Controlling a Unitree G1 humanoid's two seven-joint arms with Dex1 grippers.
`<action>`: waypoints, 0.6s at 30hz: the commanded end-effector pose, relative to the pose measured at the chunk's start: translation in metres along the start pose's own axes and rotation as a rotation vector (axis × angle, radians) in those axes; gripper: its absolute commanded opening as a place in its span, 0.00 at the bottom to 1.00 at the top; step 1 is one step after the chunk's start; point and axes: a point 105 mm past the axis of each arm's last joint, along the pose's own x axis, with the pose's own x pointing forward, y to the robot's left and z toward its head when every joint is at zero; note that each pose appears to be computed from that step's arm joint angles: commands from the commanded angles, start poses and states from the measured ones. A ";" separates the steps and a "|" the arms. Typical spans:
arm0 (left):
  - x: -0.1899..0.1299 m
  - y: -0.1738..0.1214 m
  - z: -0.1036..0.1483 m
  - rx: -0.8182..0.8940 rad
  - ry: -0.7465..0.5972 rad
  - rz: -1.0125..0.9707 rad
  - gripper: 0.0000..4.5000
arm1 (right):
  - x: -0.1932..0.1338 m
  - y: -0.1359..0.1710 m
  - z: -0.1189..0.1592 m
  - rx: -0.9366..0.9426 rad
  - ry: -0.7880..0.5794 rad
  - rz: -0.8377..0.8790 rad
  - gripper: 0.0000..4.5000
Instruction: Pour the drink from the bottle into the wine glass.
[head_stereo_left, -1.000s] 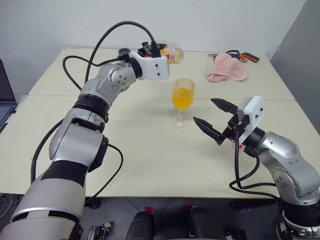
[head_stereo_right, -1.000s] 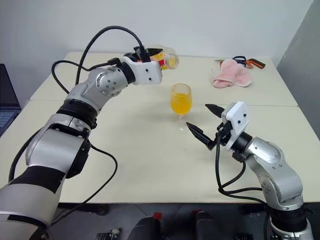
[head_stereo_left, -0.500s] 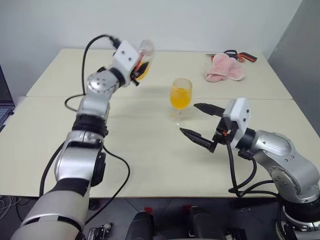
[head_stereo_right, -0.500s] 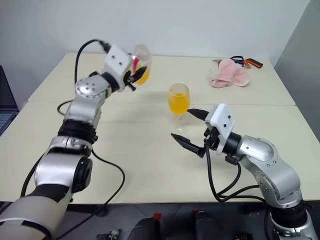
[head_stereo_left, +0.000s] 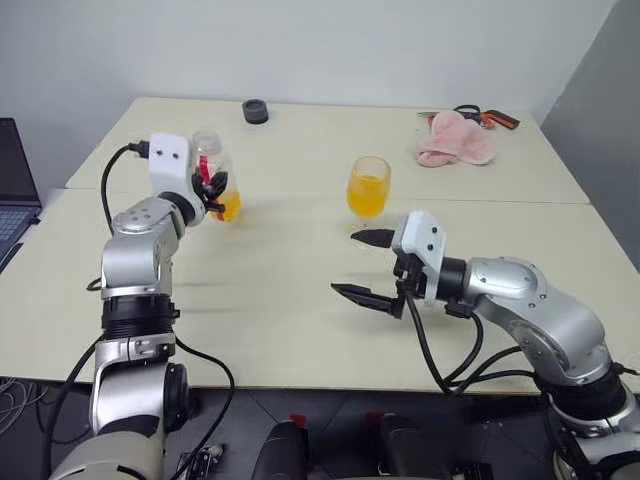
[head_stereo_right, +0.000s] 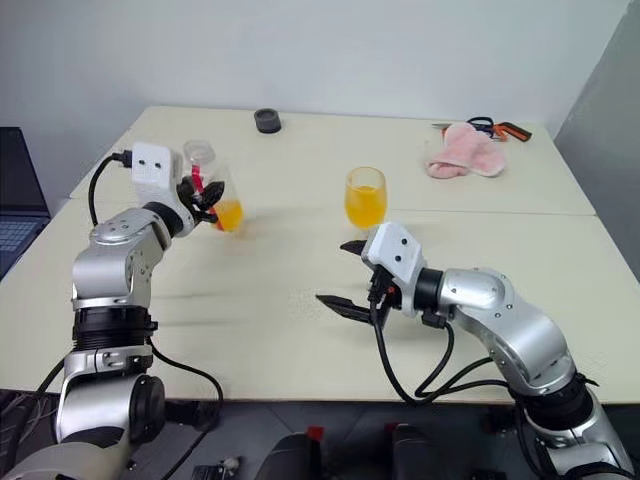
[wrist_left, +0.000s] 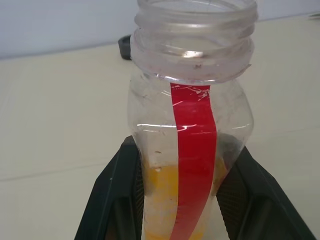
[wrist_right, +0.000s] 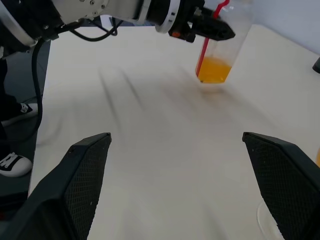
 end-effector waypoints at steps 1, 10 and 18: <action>-0.006 0.004 0.014 -0.039 -0.045 0.014 0.35 | 0.006 -0.003 0.010 -0.037 -0.023 -0.008 1.00; -0.002 0.012 -0.004 -0.024 0.008 0.031 0.35 | 0.013 -0.007 0.011 -0.042 -0.029 -0.033 1.00; -0.003 0.011 -0.011 0.004 -0.028 0.008 0.73 | 0.012 -0.007 0.011 -0.037 -0.030 -0.044 1.00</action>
